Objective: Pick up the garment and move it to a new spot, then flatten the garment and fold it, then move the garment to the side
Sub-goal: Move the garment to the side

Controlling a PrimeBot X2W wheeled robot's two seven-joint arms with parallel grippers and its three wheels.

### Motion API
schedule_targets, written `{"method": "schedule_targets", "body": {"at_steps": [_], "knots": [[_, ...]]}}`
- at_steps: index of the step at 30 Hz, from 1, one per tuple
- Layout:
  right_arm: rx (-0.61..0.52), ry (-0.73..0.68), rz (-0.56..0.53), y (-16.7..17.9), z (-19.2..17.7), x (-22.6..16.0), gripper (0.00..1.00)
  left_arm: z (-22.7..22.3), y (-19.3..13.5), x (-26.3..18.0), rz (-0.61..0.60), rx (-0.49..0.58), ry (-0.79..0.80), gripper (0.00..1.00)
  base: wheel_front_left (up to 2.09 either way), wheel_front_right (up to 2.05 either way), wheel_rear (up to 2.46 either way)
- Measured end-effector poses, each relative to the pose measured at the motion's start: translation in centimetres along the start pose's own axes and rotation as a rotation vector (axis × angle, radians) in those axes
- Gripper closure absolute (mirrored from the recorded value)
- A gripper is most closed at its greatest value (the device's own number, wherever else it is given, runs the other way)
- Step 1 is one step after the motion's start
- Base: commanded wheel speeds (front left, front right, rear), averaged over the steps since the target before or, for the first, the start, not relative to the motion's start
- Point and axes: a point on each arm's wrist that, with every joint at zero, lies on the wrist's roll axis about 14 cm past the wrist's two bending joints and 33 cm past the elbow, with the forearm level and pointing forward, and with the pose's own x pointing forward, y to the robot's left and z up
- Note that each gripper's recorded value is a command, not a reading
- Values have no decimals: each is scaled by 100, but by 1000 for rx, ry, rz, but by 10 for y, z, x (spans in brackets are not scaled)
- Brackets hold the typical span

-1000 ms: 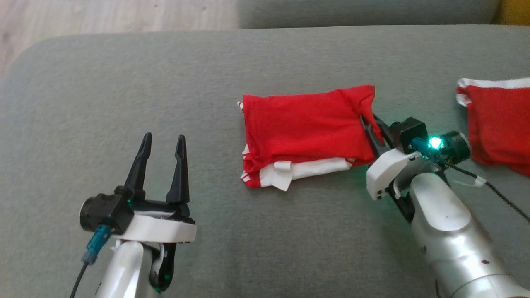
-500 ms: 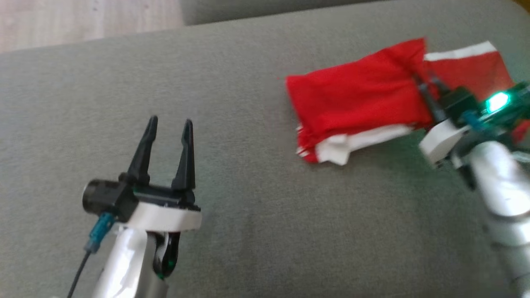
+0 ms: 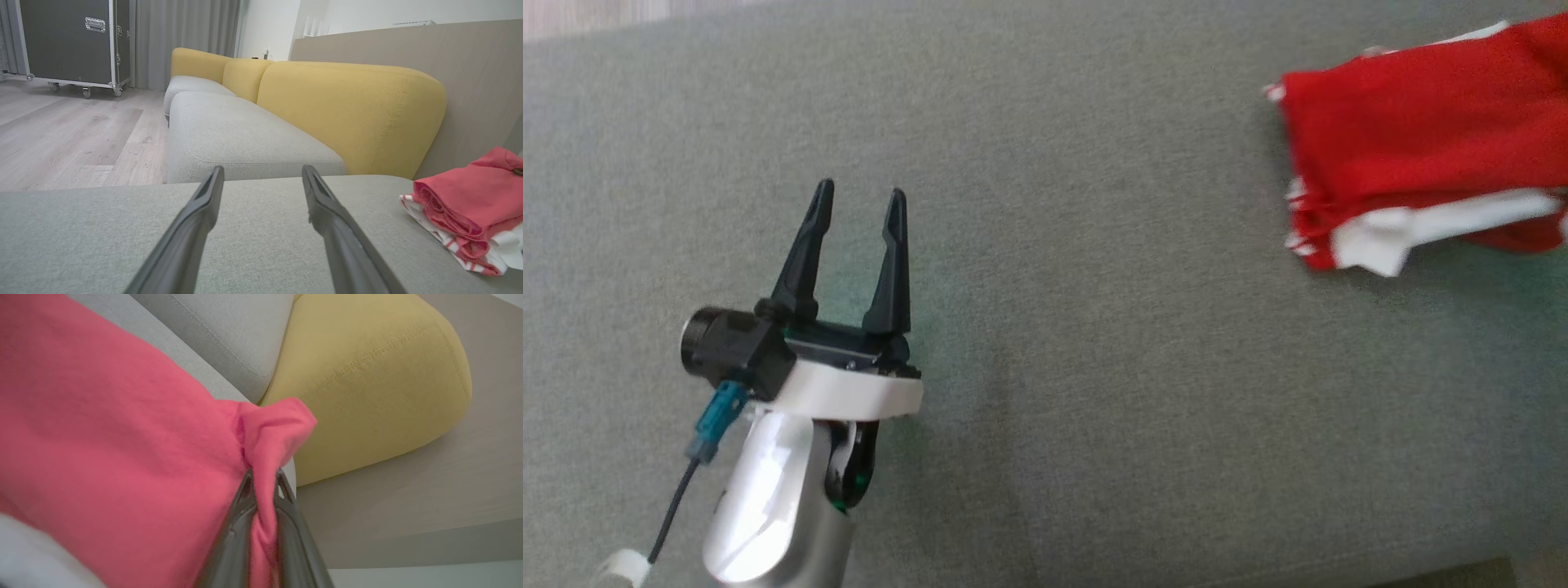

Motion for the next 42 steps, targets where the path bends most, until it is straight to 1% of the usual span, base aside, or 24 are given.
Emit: {"method": "schedule_targets", "body": {"at_steps": [2, 6, 10, 12, 13, 14, 20, 23, 27, 30, 35, 42], "knots": [[2, 39, -16, -10, -11, 4, 100, -2, 4, 3, 6, -1, 2, 0, 0, 0, 0], [25, 72, -47, -22, -17, 18, 100, -10, 12, 6, 21, -2, 18, 0, 0, 0, 0], [37, 120, -48, -19, -29, 28, 100, -17, 20, 8, 36, 3, 33, 0, 0, 0, 0], [63, 134, -57, -19, -34, 31, 100, -20, 23, 9, 41, 2, 39, 0, 0, 0, 0], [80, 136, -62, -18, -35, 32, 15, -22, 24, 8, 43, 2, 42, 0, 0, 0, 0], [92, 129, -68, -19, -34, 33, 0, -23, 24, 8, 43, 2, 45, 0, 0, 0, 0], [142, 84, -110, -23, -24, 27, 0, -16, 19, 9, 30, 14, 33, 0, 0, 0, 0], [163, 41, -130, -26, -12, 22, 0, -7, 15, 8, 16, 21, 14, 0, 0, 0, 0], [235, -86, -165, -31, 27, 9, 0, 11, 7, 0, 11, 34, -18, 0, 0, 0, 0], [303, -197, -170, -25, 60, 0, 0, 20, 5, -11, 18, 41, -34, 0, 0, 0, 0], [440, -384, -157, -9, 114, -24, 0, 43, 8, -31, 53, 59, -83, 0, 0, 0, 0], [642, -583, -115, 22, 168, -65, 0, 61, 10, -62, 92, 77, -121, 0, 0, 0, 0]]}}
